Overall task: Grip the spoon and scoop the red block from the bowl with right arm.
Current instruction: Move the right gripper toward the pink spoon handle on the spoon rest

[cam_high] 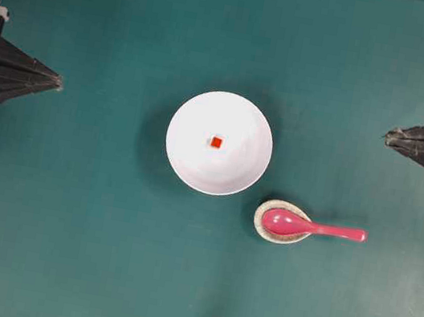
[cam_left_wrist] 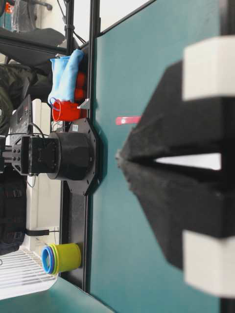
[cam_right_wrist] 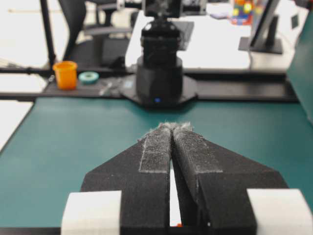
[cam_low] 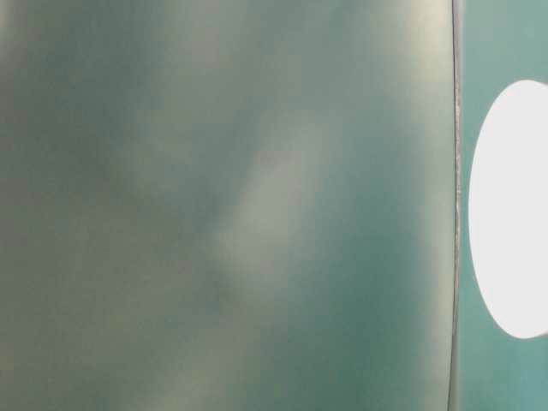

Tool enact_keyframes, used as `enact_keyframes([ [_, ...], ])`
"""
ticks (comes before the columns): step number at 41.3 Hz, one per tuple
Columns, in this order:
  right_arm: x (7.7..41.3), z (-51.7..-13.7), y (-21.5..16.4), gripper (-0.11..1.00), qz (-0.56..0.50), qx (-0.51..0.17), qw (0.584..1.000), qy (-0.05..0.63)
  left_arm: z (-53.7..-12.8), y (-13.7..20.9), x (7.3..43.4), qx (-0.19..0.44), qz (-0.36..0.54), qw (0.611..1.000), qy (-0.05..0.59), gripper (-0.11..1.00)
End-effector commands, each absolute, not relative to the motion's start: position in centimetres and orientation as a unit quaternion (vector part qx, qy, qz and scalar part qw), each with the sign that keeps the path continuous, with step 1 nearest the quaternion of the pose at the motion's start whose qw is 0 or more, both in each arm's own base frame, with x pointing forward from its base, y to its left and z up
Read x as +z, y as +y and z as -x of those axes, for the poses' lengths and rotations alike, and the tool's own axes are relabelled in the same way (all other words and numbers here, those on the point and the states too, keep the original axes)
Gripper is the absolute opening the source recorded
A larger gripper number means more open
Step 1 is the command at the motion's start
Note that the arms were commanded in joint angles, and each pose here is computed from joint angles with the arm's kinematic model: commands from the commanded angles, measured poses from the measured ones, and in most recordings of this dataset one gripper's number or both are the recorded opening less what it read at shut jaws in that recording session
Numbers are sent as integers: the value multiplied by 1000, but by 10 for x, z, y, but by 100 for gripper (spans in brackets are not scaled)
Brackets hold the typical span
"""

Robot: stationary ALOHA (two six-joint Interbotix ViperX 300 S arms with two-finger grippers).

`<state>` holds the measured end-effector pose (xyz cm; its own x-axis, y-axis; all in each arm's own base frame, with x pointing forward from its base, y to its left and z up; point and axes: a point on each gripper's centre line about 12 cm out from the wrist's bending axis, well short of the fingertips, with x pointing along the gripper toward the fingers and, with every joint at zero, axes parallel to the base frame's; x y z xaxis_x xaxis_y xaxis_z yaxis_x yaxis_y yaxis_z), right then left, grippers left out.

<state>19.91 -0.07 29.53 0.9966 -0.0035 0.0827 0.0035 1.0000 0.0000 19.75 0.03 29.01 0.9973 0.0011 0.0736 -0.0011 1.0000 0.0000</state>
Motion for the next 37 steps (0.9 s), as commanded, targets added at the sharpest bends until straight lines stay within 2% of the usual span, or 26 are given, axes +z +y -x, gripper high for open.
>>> enact_keyframes([
  [1, 302, -201, -1, 0, -4, -2, 999, -49, -202, 0, 299, -1, -5, 999, -31, 0],
  [2, 303, -203, 0, 0, -5, -1, 999, -38, -202, 0, 298, -1, -6, 1000, -12, 0],
  [3, 304, -204, 0, 0, -5, -1, 999, -35, -202, 0, 297, -1, -6, 1000, -8, 5],
  [5, 306, -204, -1, 0, -6, -2, 1000, -31, -202, 0, 296, -1, -6, 1000, -3, 0],
  [27, 300, -211, -1, 1, -33, -5, 999, 7, -201, 0, 293, 0, 0, 1000, 11, 0],
  [31, 298, -214, -1, 7, -33, -5, 999, 14, -202, 0, 292, -1, -1, 1000, 16, 0],
  [37, 298, -216, -1, 26, -33, -5, 999, 17, -202, 0, 291, 0, 0, 1000, 19, 0],
])
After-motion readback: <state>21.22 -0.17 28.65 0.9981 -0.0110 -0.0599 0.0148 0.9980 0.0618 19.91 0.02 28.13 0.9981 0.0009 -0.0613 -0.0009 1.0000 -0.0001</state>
